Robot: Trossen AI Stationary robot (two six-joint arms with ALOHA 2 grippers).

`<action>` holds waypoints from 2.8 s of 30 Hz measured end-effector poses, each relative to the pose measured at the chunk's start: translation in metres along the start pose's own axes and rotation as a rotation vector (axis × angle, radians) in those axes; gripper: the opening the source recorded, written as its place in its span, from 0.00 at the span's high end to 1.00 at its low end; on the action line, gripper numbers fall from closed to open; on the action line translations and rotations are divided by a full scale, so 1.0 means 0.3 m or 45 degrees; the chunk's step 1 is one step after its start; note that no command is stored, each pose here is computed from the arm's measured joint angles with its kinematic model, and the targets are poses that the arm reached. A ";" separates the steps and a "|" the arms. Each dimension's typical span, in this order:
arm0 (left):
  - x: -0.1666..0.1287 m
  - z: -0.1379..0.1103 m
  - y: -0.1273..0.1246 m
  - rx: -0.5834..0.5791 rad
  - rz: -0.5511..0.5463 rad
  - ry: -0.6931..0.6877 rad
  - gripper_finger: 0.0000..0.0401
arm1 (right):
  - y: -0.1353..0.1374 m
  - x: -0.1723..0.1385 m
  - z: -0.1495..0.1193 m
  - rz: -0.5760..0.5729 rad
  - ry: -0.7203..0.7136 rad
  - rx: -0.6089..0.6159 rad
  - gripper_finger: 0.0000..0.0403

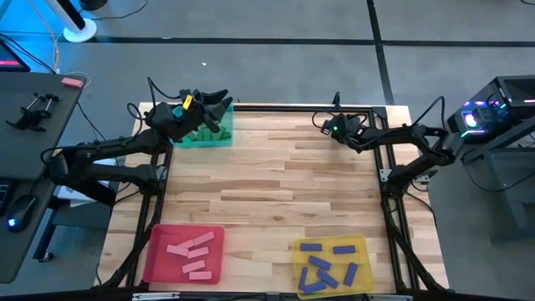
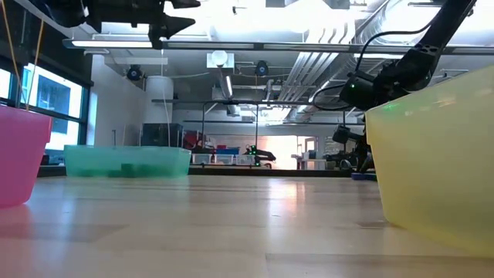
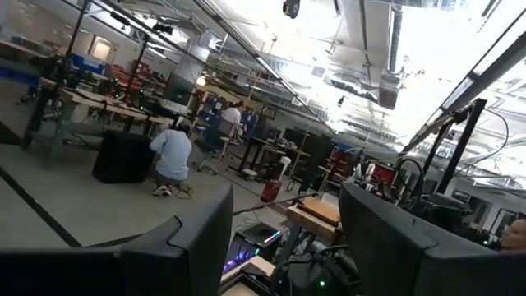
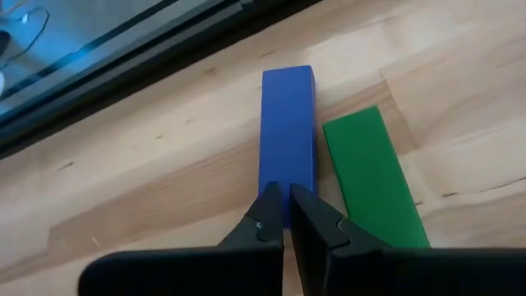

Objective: Sort blocks
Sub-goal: Put the blue block into the yellow bin

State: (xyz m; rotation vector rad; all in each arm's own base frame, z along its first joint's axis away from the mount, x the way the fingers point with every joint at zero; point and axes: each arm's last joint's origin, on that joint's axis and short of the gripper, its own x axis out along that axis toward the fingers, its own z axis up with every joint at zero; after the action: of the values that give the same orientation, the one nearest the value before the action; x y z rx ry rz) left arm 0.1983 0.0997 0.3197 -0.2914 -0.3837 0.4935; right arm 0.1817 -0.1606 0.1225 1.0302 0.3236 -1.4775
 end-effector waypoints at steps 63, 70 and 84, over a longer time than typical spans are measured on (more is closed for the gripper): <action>-0.110 -0.193 -0.249 -0.274 -0.380 0.681 0.49 | 0.144 -0.478 -0.687 0.369 1.165 -0.925 1.00; -0.114 -0.194 -0.255 -0.244 -0.284 0.631 0.49 | 0.045 -0.562 -0.616 0.089 0.979 -0.967 1.00; -0.111 -0.190 -0.254 -0.188 -0.277 0.597 0.49 | 0.071 -0.681 -0.509 0.259 0.943 -0.979 1.00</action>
State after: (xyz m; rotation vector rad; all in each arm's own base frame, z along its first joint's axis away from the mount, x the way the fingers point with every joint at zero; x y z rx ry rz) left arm 0.2259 0.0085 0.2869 -0.4900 0.0078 0.1724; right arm 0.2331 0.0793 0.1959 0.8867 1.1720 -0.6249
